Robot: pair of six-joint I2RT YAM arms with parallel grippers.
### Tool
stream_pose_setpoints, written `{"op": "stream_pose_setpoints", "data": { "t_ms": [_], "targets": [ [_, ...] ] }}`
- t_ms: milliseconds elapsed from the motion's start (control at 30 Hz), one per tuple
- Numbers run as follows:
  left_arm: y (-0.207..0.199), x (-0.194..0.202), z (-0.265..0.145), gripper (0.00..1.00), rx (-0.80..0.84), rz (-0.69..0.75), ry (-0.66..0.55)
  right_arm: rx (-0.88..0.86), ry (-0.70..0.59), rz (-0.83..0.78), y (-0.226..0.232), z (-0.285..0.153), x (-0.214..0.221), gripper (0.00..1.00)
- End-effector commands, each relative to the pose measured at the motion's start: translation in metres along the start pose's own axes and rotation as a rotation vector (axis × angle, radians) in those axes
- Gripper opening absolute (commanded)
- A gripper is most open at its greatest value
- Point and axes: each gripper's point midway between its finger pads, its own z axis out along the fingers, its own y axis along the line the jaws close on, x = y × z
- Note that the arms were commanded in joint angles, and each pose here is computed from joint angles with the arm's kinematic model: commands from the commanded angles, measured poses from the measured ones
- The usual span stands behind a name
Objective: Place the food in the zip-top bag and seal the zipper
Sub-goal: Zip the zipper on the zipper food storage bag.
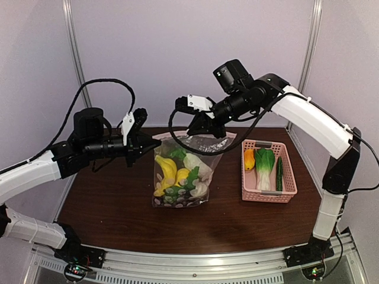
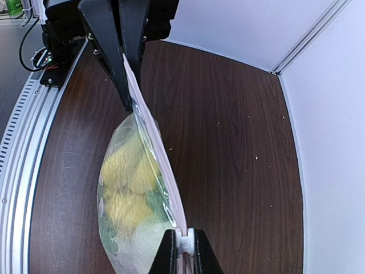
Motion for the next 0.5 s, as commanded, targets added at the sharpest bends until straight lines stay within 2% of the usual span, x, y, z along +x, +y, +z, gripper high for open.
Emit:
{"op": "stream_pose_setpoints", "data": {
  "t_ms": [0,467],
  "targets": [
    [0.005,-0.019,-0.008,0.0,-0.026,0.047,-0.061,0.06,0.199,0.072,-0.016,-0.033,0.058,0.02],
    [0.011,-0.016,-0.007,0.0,-0.034,0.038,-0.057,0.075,0.269,0.153,-0.018,-0.066,0.106,0.03]
  ]
}}
